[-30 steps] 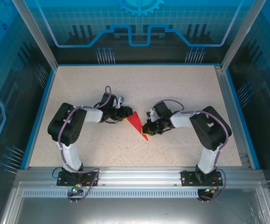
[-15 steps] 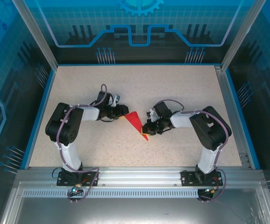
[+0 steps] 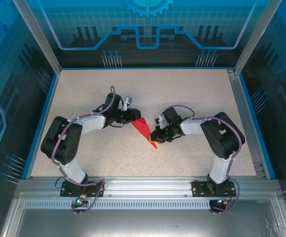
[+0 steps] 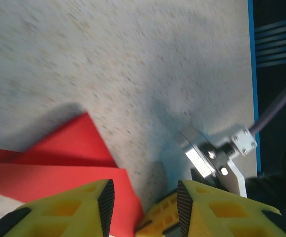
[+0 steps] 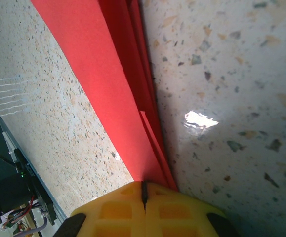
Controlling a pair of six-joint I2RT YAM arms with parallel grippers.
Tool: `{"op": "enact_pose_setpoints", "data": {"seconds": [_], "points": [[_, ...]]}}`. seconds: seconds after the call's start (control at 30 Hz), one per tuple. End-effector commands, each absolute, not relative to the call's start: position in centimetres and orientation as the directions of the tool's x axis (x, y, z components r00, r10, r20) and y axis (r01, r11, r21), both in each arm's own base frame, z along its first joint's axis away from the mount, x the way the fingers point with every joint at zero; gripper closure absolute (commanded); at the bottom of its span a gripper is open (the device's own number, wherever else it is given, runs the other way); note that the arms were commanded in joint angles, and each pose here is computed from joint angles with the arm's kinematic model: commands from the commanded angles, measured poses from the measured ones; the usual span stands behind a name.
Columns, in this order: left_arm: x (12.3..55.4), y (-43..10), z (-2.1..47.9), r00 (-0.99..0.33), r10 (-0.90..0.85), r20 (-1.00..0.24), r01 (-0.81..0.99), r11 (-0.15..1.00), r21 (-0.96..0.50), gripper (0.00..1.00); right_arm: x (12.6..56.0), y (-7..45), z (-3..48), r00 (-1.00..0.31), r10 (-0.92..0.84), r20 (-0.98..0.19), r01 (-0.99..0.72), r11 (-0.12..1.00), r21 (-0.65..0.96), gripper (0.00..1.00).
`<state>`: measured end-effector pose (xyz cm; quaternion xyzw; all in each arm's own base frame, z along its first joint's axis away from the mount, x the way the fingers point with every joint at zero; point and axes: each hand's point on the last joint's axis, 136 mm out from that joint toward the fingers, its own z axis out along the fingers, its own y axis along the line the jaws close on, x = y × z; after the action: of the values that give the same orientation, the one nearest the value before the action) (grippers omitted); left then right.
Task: Fold a paper plane with a square sheet of paper (pick it up from the middle)
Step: Fold the wing for the fifth time at the center of the table.
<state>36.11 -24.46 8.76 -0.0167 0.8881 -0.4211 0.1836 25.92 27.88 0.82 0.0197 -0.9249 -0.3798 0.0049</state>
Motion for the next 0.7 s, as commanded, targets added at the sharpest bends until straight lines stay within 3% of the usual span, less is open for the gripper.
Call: {"op": "enact_pose_setpoints", "data": {"seconds": [0.0,0.27,0.67], "points": [[35.5,-26.6,8.3,-0.948,-0.133,-0.288,0.145,0.625,-0.767,0.59,22.2,25.0,-4.1,-0.988,-0.024,0.150,0.064,0.829,0.555,0.99],[37.9,-25.5,5.1,-0.945,-0.192,-0.264,0.074,0.661,-0.747,0.61,22.0,24.8,-4.3,-0.988,-0.029,0.153,0.060,0.835,0.547,0.99],[39.7,-19.6,1.7,-0.935,-0.269,-0.230,-0.031,0.709,-0.704,0.60,21.5,24.5,-4.7,-0.986,-0.027,0.166,0.068,0.838,0.542,1.00]]}}
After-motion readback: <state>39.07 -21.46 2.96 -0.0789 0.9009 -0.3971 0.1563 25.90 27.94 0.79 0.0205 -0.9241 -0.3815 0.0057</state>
